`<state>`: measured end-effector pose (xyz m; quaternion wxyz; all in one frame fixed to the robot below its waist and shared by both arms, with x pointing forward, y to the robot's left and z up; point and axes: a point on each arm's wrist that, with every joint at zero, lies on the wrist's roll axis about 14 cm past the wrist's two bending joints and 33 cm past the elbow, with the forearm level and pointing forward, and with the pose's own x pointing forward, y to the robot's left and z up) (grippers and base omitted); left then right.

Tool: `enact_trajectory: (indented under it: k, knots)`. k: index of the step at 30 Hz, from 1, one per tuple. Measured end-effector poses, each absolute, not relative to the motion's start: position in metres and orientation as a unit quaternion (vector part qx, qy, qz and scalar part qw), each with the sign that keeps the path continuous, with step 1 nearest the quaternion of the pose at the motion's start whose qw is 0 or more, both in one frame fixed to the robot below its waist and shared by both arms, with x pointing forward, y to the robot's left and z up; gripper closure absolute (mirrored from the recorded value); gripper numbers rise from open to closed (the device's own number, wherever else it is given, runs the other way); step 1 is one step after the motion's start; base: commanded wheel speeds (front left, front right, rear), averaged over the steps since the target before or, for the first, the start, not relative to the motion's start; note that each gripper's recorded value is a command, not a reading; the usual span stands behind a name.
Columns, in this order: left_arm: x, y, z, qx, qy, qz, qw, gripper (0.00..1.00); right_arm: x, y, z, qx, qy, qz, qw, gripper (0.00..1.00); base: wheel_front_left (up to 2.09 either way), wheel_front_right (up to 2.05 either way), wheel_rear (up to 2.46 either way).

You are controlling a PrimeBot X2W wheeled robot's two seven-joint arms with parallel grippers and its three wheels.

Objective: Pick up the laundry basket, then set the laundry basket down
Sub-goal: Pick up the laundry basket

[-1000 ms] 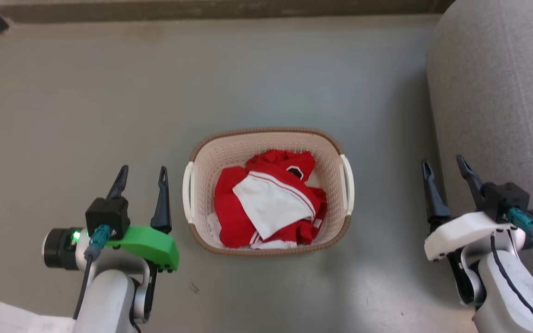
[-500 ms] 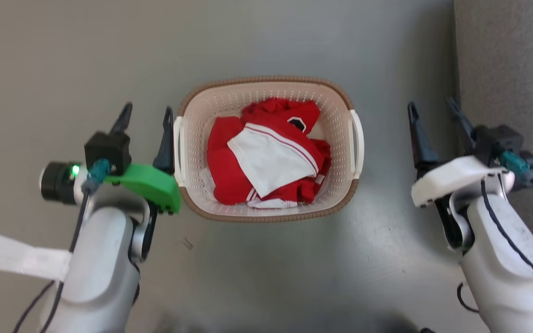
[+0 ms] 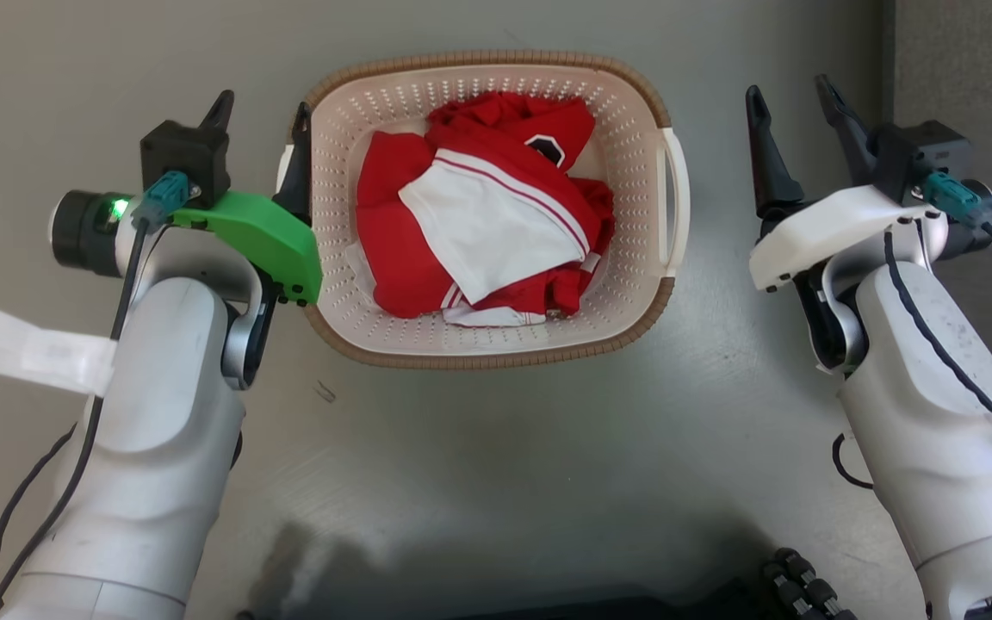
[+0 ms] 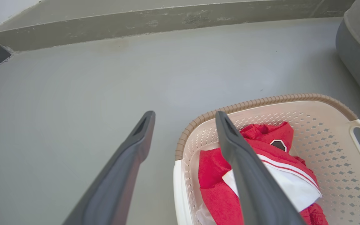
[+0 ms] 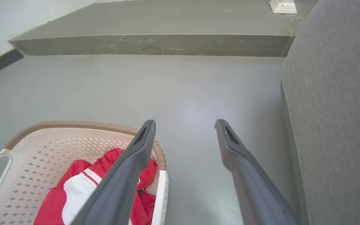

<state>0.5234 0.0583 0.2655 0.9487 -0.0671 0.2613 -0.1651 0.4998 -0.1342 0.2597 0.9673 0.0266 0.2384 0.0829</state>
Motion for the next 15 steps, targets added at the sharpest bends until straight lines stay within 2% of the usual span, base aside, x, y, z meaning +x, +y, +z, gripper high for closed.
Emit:
enact_trajectory:
  k: [15]
  knots:
    - [0.487,0.066,0.181,-0.073,0.385,-0.158,0.906,0.00,0.477,-0.113,0.195,0.026,0.324,0.127,0.937,0.00,0.00,0.00,0.00]
